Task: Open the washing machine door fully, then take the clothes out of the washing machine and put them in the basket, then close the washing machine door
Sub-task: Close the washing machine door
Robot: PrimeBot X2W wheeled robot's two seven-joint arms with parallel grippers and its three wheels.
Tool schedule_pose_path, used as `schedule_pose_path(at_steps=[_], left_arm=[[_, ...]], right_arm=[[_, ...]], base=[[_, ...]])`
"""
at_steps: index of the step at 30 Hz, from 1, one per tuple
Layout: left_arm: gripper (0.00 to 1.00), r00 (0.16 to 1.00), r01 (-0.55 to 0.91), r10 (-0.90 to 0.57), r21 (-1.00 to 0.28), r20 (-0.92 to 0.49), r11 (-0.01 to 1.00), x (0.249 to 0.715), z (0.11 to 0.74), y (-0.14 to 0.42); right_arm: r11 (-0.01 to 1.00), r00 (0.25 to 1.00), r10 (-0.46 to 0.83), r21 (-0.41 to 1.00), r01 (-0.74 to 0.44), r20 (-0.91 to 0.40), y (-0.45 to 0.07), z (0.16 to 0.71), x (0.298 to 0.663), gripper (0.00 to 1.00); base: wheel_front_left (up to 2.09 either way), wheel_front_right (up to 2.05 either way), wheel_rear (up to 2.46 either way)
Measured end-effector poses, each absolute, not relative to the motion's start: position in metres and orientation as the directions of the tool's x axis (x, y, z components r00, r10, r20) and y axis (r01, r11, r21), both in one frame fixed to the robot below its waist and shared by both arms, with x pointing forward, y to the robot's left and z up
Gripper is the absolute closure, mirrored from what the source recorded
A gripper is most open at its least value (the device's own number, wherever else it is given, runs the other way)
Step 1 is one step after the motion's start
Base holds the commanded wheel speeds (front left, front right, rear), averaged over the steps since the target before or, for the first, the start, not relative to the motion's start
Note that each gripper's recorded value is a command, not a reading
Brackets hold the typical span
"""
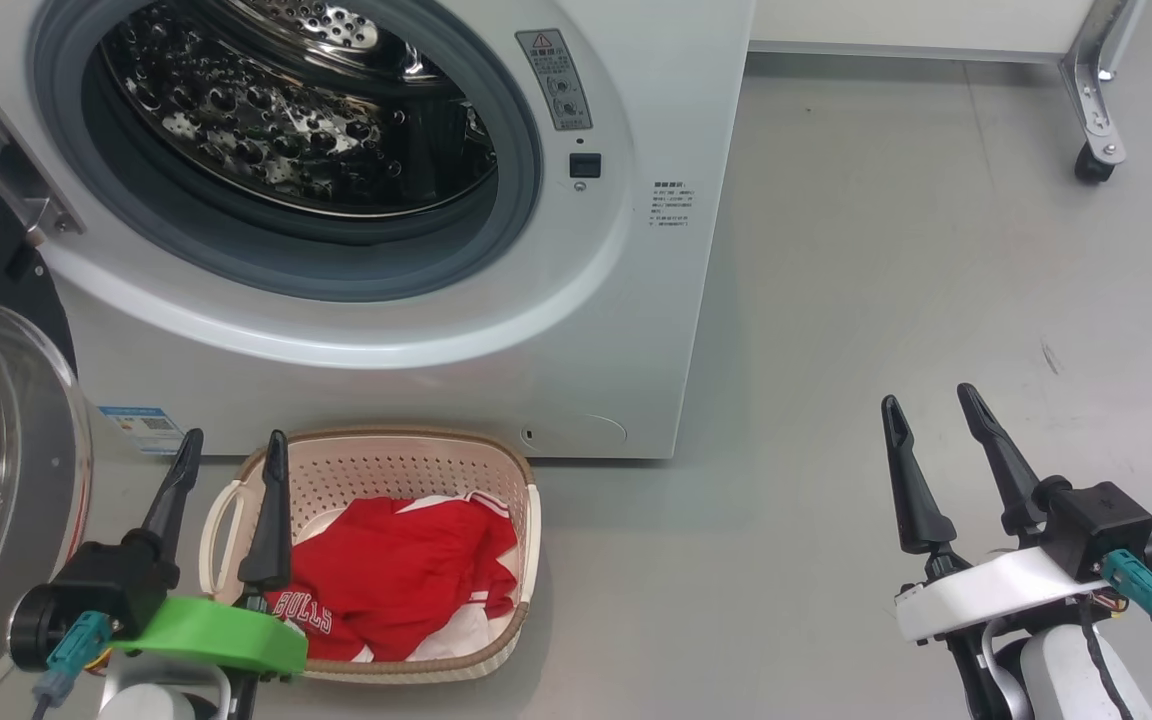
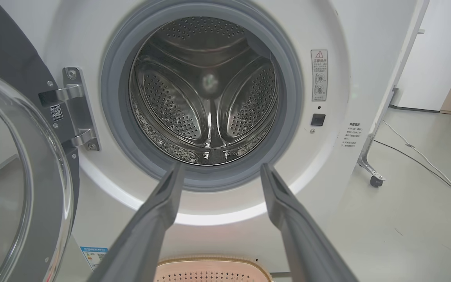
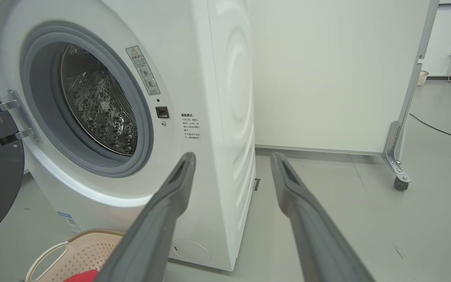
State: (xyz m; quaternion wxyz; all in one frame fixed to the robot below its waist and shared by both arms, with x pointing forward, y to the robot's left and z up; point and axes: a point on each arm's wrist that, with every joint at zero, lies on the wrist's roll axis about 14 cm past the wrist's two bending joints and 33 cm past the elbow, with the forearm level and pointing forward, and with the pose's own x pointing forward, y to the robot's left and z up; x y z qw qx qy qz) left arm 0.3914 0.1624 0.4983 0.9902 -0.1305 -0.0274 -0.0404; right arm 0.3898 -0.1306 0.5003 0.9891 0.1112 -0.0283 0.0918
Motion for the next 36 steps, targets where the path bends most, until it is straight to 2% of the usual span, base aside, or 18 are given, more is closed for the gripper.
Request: schedule_pose_path(at_steps=[19, 36], left_arm=[[0.0, 0.995, 0.086, -0.069, -0.257, 0.072, 0.963, 0.3909, 0.5008, 0.1634], [0.0, 0.994, 0.09, -0.071, -0.25, 0.086, 0.964, 0.389, 0.5057, 0.1633]], right_arm=[[0.956, 0.98, 0.185, 0.217, -0.197, 0.071, -0.1268, 0.4987, 0.3893, 0.0], [0.955, 0.978, 0.193, 0.215, -0.206, 0.079, -0.1241, 0.5017, 0.3873, 0.0]], base=[[-1.16, 1.16, 0.0], [-0.52, 0.52, 0.0]])
